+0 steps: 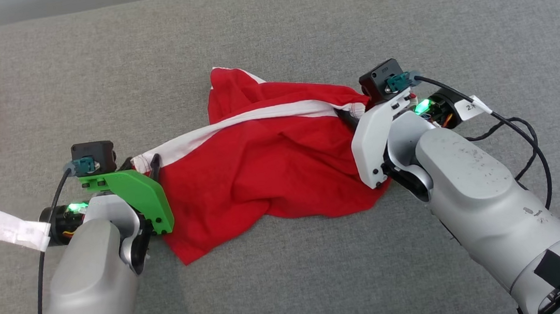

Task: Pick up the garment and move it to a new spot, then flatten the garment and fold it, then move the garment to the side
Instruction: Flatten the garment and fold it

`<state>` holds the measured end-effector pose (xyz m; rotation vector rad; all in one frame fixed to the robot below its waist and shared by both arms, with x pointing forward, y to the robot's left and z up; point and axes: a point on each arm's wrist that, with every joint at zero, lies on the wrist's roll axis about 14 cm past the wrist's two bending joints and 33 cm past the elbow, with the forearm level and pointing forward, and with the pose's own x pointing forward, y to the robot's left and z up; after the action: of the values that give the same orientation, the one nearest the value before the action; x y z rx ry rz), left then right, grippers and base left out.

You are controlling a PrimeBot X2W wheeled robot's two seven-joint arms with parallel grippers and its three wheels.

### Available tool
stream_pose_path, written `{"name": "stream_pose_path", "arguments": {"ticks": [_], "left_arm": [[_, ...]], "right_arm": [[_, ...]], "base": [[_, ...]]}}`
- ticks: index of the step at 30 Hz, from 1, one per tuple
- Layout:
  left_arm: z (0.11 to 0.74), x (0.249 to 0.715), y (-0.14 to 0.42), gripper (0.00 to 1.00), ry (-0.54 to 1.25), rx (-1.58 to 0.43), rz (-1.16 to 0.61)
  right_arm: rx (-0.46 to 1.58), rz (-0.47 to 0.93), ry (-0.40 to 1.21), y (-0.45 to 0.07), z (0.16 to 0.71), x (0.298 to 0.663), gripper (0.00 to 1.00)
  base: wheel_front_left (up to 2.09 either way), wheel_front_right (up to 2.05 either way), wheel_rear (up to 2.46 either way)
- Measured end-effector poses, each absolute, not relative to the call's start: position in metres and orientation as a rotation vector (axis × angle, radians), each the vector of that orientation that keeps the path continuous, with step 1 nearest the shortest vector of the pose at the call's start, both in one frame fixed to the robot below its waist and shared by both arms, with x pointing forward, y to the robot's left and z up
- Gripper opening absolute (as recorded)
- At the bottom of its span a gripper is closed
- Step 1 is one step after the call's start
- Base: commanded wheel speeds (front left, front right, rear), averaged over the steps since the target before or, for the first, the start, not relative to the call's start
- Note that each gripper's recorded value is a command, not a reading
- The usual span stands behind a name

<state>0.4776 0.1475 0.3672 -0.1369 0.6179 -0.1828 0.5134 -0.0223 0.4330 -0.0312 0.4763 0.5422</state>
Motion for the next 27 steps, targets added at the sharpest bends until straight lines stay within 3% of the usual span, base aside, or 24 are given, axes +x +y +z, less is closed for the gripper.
{"name": "stream_pose_path", "arguments": {"ticks": [2, 4, 5, 11, 18, 27], "left_arm": [[0.364, 0.478, 0.145, 0.34, 0.633, -0.125, -0.195], [0.363, 0.479, 0.142, 0.03, 0.642, -0.115, -0.205], [0.362, 0.48, 0.142, 0.0, 0.644, -0.113, -0.208], [0.374, 0.487, 0.145, 0.0, 0.561, -0.113, -0.203], [0.428, 0.505, 0.153, 0.0, 0.321, -0.1, -0.215], [0.545, 0.505, 0.147, 0.0, -0.046, -0.031, -0.32]], "right_arm": [[-0.033, 0.542, 0.476, -0.023, 0.433, 0.515, 0.0], [-0.033, 0.541, 0.472, -0.023, 0.433, 0.516, 0.0], [-0.032, 0.54, 0.471, -0.024, 0.433, 0.516, 0.0], [-0.022, 0.532, 0.446, -0.025, 0.438, 0.519, 0.0], [0.0, 0.499, 0.348, -0.034, 0.469, 0.526, 0.0], [0.027, 0.519, 0.087, -0.039, 0.568, 0.522, 0.0]], "base": [[0.0, 0.0, 0.0], [0.0, 0.0, 0.0], [0.0, 0.0, 0.0], [0.0, 0.0, 0.0], [0.0, 0.0, 0.0], [0.0, 0.0, 0.0]]}}
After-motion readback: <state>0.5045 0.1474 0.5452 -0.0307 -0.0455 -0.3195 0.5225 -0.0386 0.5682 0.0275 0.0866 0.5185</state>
